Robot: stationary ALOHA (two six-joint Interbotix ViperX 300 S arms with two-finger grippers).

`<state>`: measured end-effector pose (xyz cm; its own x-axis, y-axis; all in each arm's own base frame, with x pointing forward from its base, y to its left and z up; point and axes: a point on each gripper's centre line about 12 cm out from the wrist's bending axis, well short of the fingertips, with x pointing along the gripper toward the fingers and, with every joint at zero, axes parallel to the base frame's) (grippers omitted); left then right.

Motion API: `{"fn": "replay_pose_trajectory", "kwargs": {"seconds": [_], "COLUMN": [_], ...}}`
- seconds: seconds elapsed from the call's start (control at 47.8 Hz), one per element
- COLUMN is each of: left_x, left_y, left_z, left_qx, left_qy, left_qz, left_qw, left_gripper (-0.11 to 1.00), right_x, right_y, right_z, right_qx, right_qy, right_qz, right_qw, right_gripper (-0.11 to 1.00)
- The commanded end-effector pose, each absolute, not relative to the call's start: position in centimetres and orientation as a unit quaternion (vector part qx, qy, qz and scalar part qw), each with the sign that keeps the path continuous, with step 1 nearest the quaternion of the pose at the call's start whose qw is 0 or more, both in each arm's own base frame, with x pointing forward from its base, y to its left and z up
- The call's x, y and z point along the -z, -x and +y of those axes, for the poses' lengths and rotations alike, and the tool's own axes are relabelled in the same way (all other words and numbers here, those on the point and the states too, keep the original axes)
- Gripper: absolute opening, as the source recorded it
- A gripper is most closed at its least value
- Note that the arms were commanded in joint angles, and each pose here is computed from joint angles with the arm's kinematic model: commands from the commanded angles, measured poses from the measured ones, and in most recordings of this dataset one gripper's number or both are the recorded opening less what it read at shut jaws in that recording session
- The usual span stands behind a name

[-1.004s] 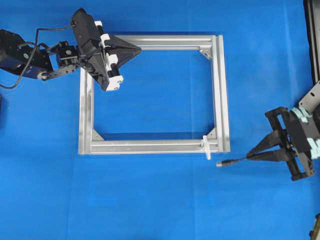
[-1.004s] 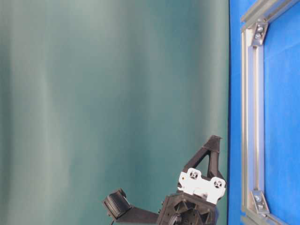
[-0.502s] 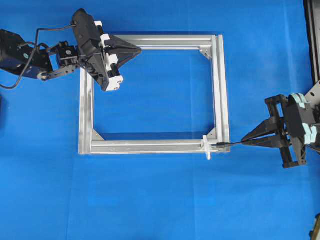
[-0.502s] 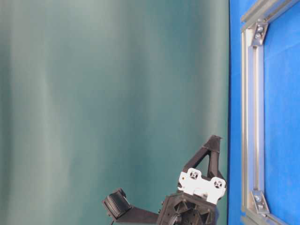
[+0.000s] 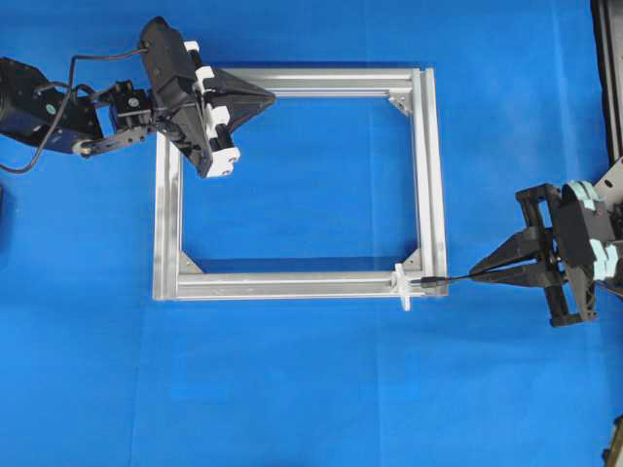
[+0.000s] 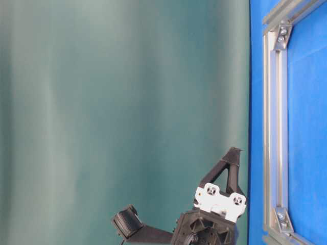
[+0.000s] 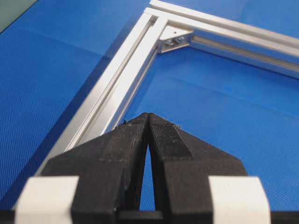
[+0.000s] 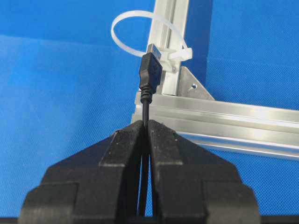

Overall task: Insert the wire through the string loop located on the right side.
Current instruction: 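Lift the cable and carry it to the white zip-tie loop, then push the USB plug leftward through the white zip-tie loop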

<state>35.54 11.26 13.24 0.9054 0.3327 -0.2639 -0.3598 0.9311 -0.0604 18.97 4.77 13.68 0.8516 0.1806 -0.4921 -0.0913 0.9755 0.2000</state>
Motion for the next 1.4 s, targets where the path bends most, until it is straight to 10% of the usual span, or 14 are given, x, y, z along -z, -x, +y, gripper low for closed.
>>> {"fn": "replay_pose_trajectory", "kwargs": {"seconds": [0.0,1.38], "left_x": [-14.6,-14.6], "left_y": [-35.74,-35.75], "left_z": [11.18,11.13], "left_qx": [-0.175,-0.174], "left_qy": [0.051,0.051], "left_qz": [0.104,0.104], "left_qw": [0.978,0.978], "left_gripper": [0.0,0.0], "right_x": [-14.08,-14.26], "right_y": [-19.28,-19.39], "right_z": [4.81,4.81], "right_qx": [-0.071,-0.071], "right_qy": [-0.085,-0.086], "right_qz": [0.253,0.247], "right_qw": [0.961,0.963], "right_gripper": [-0.02,-0.02]}}
